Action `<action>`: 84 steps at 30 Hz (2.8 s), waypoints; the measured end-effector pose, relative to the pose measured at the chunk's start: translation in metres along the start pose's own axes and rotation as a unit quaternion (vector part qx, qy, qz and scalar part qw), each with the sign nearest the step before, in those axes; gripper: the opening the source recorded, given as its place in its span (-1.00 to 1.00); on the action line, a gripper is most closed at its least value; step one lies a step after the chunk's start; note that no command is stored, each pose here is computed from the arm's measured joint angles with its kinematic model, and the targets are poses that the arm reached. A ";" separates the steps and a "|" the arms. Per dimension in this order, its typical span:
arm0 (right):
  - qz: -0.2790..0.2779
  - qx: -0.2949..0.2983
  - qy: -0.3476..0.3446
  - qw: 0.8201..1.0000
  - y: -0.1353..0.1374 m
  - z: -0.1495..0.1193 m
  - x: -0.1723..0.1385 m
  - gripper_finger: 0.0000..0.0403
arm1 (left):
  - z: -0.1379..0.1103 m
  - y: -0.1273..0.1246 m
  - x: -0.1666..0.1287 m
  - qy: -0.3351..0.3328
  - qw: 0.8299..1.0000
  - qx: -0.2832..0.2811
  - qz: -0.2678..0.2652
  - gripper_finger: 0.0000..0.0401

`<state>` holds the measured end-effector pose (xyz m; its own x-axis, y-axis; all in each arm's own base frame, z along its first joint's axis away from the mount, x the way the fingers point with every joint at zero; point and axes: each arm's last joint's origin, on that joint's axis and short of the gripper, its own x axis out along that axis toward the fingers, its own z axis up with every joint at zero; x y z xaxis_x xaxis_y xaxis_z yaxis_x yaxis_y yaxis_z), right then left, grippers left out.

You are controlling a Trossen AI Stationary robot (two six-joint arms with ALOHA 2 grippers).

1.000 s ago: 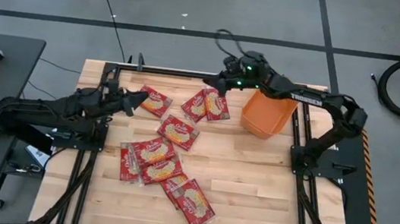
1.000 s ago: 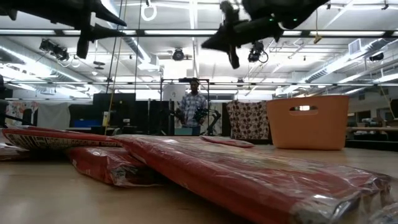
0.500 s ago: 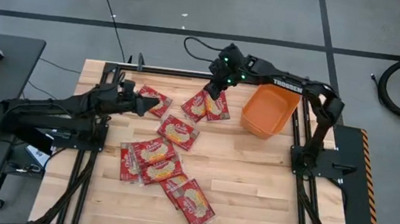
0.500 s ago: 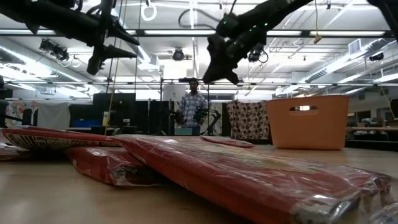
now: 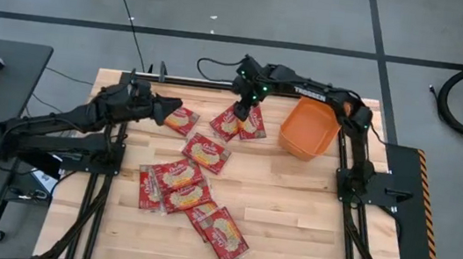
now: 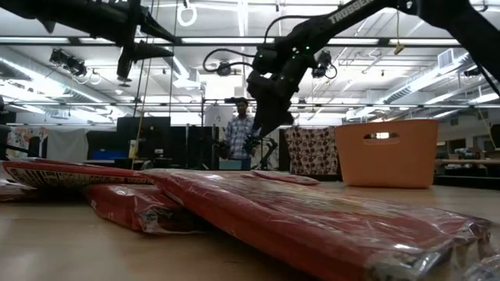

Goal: Sort popcorn bags into baskets
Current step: Stack the red popcorn on the orange bin

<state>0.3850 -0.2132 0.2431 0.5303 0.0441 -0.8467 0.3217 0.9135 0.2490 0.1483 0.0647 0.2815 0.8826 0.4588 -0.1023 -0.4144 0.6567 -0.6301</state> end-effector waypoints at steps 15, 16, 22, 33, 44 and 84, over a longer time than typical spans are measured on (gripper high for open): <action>0.056 -0.151 0.037 0.986 0.060 0.010 0.038 0.04 | 0.024 -0.029 -0.008 0.048 0.989 0.005 -0.139 -0.27; 0.061 -0.157 0.043 0.985 0.068 0.007 0.042 0.04 | 0.023 -0.030 -0.008 0.051 0.988 0.004 -0.144 -0.27; 0.046 -0.162 0.081 0.982 0.095 -0.017 0.069 0.03 | 0.022 -0.032 -0.009 0.083 0.980 -0.008 -0.178 -0.27; 0.061 -0.121 0.065 0.989 0.102 -0.060 0.084 -0.08 | 0.017 -0.031 -0.010 0.134 0.970 -0.021 -0.200 -0.27; -0.006 -0.120 -0.013 0.993 0.105 -0.052 0.091 0.11 | 0.016 -0.030 -0.009 0.133 0.973 -0.022 -0.188 -0.27; -0.036 -0.164 0.053 0.984 0.112 -0.054 0.081 -0.93 | 0.011 -0.025 -0.009 0.150 0.976 -0.007 -0.156 -0.27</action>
<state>0.4218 -0.0858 0.1765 0.4253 0.0001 -0.9050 0.0754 0.9965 0.0355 0.1481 0.0509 0.3062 0.9916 0.0399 -0.1227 -0.1129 0.7279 -0.6763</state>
